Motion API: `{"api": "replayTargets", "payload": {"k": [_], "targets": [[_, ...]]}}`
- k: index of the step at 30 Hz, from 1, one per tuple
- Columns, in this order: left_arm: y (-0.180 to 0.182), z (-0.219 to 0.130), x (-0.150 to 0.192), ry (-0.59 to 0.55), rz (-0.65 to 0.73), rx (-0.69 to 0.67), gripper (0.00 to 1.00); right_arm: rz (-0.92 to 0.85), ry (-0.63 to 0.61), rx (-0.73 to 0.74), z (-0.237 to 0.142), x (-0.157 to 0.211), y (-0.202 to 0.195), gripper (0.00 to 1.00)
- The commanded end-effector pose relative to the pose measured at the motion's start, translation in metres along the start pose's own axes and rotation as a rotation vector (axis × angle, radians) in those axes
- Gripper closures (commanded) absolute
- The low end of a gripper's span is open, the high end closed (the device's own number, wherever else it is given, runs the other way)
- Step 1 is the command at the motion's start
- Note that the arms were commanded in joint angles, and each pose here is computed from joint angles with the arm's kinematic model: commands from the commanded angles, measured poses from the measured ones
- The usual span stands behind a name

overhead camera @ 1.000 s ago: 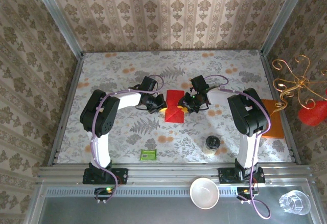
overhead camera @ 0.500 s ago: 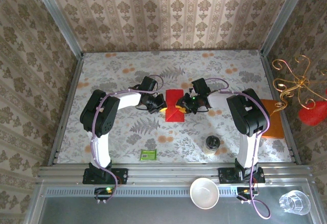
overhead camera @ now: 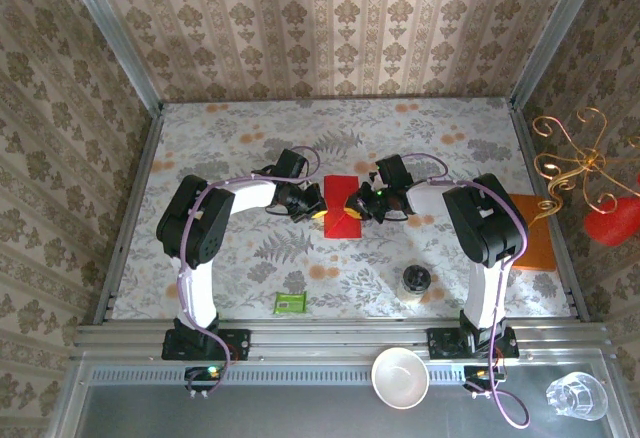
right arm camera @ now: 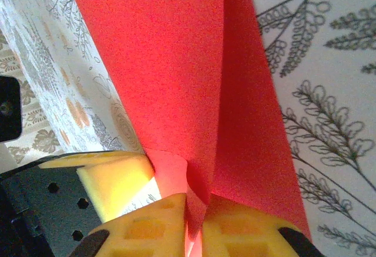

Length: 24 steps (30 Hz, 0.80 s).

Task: Fold a paper plane with a square sheet of paper (pick it up from the middle)
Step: Turn over the paper at the center of the table.

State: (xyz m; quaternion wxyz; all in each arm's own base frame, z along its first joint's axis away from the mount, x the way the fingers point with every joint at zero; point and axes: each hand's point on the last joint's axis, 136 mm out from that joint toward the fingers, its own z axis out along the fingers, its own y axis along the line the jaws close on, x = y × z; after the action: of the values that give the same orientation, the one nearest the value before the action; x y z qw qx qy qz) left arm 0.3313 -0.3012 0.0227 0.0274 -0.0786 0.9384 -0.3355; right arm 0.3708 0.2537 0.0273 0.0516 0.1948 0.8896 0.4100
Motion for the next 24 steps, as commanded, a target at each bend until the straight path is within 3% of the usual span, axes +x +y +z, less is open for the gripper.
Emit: {"api": "replayTargets", "payload": {"k": [1,9,17,20,24], "targets": [[0.007,-0.006,0.004,0.006,-0.031,-0.021,0.97,-0.055,0.000,-0.037,-0.004,0.004,0.012,0.89],[-0.011,-0.047,-0.019,-0.103,-0.021,0.104,0.79,-0.171,-0.051,-0.089,-0.022,-0.005,0.041,0.97],[-0.044,-0.120,-0.035,-0.255,0.032,0.318,0.45,-0.309,-0.074,-0.286,-0.062,-0.005,0.106,0.98],[-0.069,-0.141,-0.030,-0.275,0.089,0.408,0.28,-0.343,-0.070,-0.378,-0.078,-0.001,0.133,0.98],[-0.091,-0.155,-0.020,-0.266,0.121,0.510,0.13,-0.375,-0.068,-0.486,-0.097,0.005,0.164,0.97]]}}
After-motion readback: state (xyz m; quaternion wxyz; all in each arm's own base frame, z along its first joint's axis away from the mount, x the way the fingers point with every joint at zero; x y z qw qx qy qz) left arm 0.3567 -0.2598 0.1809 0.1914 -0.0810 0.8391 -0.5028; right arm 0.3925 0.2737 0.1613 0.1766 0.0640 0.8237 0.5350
